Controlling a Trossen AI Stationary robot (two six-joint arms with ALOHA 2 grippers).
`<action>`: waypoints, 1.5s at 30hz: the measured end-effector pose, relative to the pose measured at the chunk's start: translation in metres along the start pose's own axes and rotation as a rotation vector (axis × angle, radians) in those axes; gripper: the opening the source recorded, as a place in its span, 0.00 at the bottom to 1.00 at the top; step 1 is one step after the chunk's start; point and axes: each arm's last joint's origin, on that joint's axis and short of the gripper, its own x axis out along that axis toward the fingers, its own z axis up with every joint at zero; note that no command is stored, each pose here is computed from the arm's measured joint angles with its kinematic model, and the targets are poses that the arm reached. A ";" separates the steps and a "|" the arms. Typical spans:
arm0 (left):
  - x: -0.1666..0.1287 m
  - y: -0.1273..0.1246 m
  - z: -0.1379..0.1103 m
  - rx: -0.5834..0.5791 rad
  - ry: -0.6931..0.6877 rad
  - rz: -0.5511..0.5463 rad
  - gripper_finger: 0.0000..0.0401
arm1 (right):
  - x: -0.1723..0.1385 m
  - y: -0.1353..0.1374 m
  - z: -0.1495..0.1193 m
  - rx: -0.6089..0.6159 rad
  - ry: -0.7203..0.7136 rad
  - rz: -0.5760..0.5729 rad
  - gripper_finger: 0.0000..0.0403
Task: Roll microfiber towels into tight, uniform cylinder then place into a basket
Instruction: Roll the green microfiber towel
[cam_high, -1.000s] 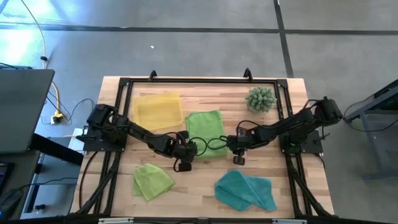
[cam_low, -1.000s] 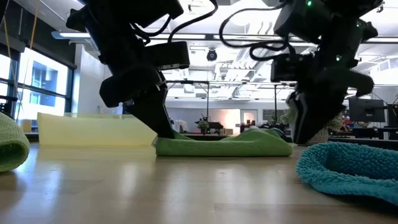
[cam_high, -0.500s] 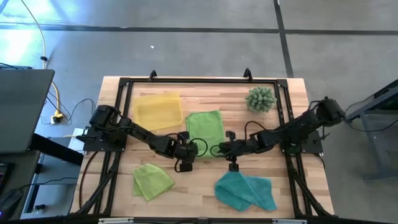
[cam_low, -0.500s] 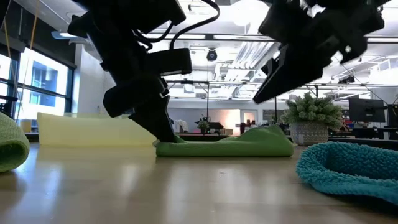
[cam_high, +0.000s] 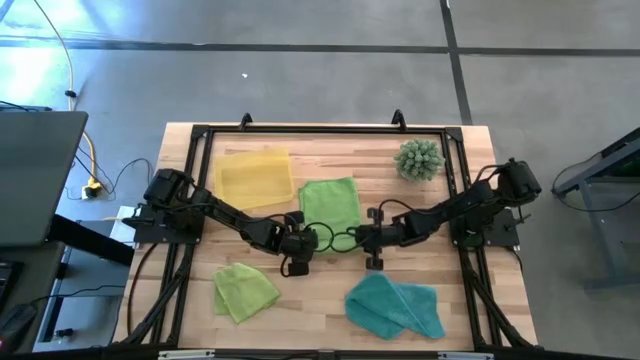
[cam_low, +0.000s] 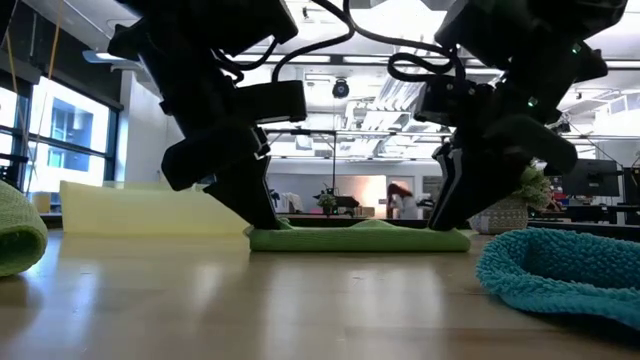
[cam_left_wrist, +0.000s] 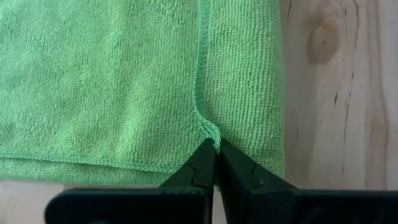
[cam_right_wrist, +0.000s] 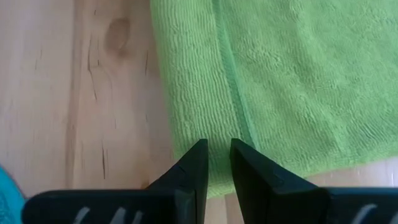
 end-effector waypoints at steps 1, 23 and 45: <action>0.000 0.000 0.000 -0.001 0.000 0.000 0.01 | 0.000 0.000 0.000 0.000 -0.001 0.000 0.15; 0.000 0.000 0.000 -0.002 -0.002 -0.001 0.01 | -0.019 0.009 0.016 -0.041 -0.098 0.072 0.31; 0.000 0.000 0.001 -0.012 -0.013 0.005 0.10 | 0.018 0.006 -0.004 -0.057 0.057 0.021 0.35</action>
